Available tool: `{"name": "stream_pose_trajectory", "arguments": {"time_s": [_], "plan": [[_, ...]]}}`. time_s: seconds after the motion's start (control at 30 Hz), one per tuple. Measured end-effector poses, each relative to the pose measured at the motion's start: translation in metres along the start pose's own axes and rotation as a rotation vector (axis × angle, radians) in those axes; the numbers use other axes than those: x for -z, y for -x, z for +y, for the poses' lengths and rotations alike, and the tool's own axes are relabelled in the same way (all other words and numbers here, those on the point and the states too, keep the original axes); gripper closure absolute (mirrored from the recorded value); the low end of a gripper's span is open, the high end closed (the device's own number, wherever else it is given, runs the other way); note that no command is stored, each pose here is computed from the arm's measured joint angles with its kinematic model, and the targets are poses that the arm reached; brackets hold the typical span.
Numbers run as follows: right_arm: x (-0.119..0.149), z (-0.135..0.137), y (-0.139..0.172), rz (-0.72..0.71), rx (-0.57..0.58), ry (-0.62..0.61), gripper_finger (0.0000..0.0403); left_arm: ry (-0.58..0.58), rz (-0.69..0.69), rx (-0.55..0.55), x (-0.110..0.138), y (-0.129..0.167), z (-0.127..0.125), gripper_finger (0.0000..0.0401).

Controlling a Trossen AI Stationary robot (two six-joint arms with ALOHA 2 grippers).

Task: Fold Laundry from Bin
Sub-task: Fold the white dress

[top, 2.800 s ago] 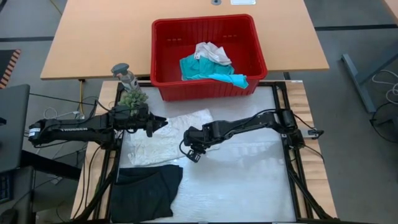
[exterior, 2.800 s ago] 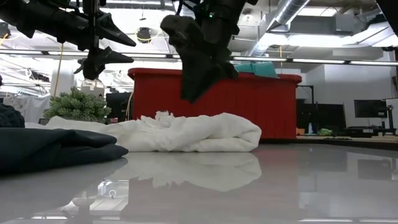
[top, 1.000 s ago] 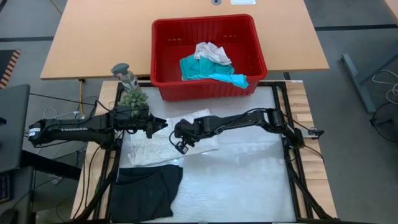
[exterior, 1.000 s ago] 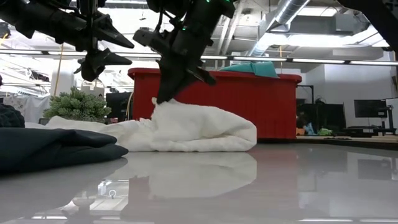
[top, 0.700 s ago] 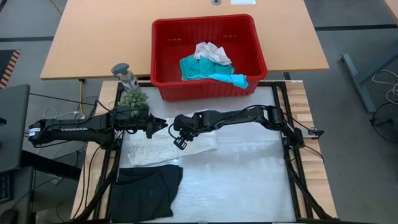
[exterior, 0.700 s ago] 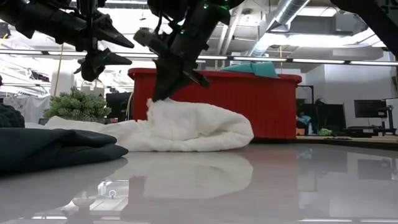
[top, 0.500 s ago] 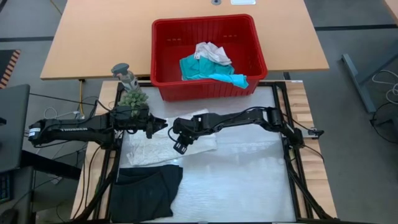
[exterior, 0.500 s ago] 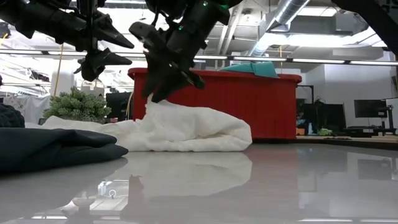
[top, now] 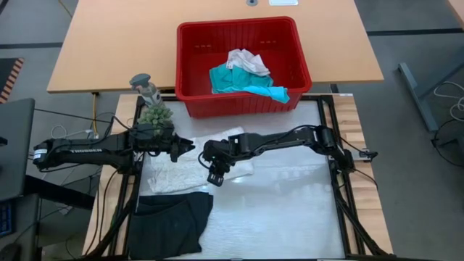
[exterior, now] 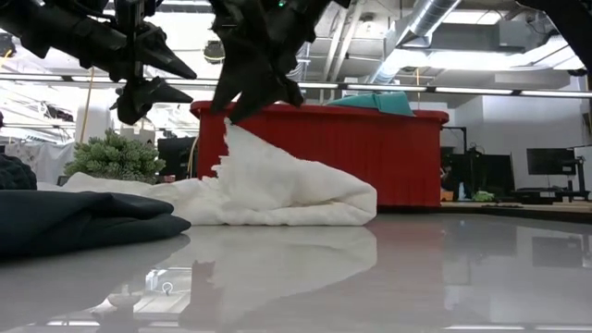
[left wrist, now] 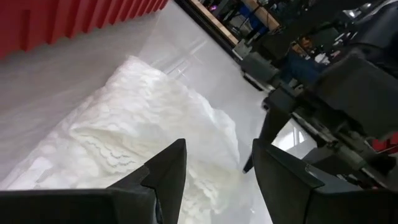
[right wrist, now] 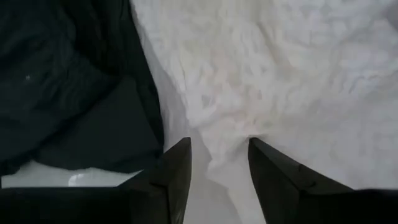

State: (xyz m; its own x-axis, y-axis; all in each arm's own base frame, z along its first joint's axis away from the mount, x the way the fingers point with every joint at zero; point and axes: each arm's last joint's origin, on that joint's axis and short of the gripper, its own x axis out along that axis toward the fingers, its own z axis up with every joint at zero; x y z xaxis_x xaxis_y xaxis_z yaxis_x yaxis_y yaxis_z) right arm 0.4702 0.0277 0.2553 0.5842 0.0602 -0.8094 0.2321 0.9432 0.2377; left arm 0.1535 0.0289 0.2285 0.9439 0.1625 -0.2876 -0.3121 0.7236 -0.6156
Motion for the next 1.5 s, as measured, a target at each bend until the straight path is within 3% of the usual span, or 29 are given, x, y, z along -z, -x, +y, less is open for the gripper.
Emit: {"name": "stream_pose_trajectory", "arguments": {"time_s": [0.27, 0.4, 0.5, 0.63, 0.7, 0.97, 1.27, 1.5], "plan": [[-0.004, -0.008, 0.001, -0.013, 0.003, 0.034, 0.0225, 0.0, -0.002, 0.003, 0.0, 0.0, 0.0, 0.0229], [-0.005, -0.012, 0.01, 0.046, -0.103, 0.054, 0.0243, 0.001, -0.001, 0.004, 0.0, 0.0, 0.0, 0.0229], [0.001, -0.01, 0.014, 0.124, -0.205, 0.091, 0.0281, 0.008, 0.005, 0.006, 0.0, 0.0, 0.0, 0.0229], [0.013, -0.005, 0.005, 0.172, -0.216, 0.181, 0.0367, 0.008, 0.017, 0.0, 0.001, 0.0, 0.001, 0.0229], [0.018, -0.006, -0.006, 0.176, -0.219, 0.193, 0.0387, 0.008, 0.02, -0.011, 0.002, 0.0, 0.001, 0.0229], [0.008, -0.045, -0.035, 0.138, -0.154, 0.137, 0.0388, 0.011, 0.03, -0.02, 0.003, 0.0, 0.002, 0.0229], [0.025, -0.069, -0.086, 0.238, -0.147, 0.088, 0.0384, 0.031, 0.052, -0.042, 0.005, 0.0, 0.004, 0.0229], [0.015, -0.069, -0.067, 0.201, -0.148, 0.081, 0.0382, 0.03, 0.065, -0.057, 0.007, -0.001, 0.005, 0.0229]]}}
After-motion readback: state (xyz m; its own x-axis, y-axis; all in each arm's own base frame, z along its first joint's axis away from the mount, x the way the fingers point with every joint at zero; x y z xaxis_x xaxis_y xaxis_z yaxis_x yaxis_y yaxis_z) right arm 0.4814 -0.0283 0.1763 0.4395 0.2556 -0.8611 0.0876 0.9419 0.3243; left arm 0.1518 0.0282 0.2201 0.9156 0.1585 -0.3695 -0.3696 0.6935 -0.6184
